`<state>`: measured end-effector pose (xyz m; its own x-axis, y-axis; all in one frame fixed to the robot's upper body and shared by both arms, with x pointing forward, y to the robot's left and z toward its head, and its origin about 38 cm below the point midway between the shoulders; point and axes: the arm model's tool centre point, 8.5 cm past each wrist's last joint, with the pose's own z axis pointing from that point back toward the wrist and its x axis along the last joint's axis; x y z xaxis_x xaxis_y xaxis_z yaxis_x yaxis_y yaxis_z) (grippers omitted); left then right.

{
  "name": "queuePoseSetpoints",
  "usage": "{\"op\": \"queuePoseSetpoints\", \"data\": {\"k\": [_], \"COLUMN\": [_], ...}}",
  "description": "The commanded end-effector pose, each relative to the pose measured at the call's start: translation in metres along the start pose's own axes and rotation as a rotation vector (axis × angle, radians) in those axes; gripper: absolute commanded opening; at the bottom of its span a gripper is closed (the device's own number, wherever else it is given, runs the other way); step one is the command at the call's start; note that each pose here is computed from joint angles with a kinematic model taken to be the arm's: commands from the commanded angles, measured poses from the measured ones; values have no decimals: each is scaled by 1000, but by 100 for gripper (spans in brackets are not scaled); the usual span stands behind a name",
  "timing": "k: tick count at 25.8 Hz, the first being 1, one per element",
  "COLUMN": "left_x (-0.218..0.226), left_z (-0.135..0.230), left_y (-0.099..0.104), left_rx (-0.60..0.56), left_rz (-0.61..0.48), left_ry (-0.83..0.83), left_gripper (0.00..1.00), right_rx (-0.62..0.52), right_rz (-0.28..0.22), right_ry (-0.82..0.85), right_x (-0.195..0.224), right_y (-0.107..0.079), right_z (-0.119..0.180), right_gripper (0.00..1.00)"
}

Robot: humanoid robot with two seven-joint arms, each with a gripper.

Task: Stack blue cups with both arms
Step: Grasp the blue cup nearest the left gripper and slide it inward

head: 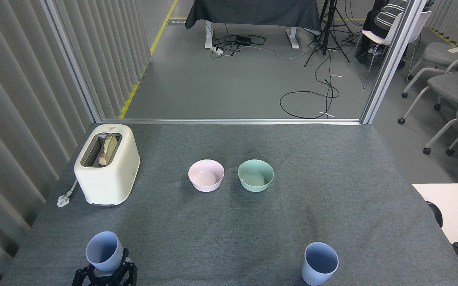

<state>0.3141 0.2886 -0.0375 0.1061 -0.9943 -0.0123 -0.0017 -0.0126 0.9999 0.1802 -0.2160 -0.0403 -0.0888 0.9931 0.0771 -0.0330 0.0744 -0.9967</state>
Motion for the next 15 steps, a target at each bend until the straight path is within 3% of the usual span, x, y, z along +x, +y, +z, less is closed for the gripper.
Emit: {"op": "queuePoseSetpoints", "data": {"k": [1,4,9,15], "left_x": [37,86,149,193], "left_z": [-6,-21,-16,2], "left_y": [15,22,7,-3], "left_rx": [23,21,-5,-43], "left_rz": [16,5,-68,-27], "left_ry": [-114,-229,-362,-422], "left_gripper": [51,52,52,52], "right_rx": [-1,1,0,0], "right_rz": [0,-7,5,8], "right_ry": [0,-17,8,13], "right_x": [0,7,5,4], "right_y": [0,1,1,1], "right_z": [0,0,0,0], "right_gripper": [100,100,100,100]}}
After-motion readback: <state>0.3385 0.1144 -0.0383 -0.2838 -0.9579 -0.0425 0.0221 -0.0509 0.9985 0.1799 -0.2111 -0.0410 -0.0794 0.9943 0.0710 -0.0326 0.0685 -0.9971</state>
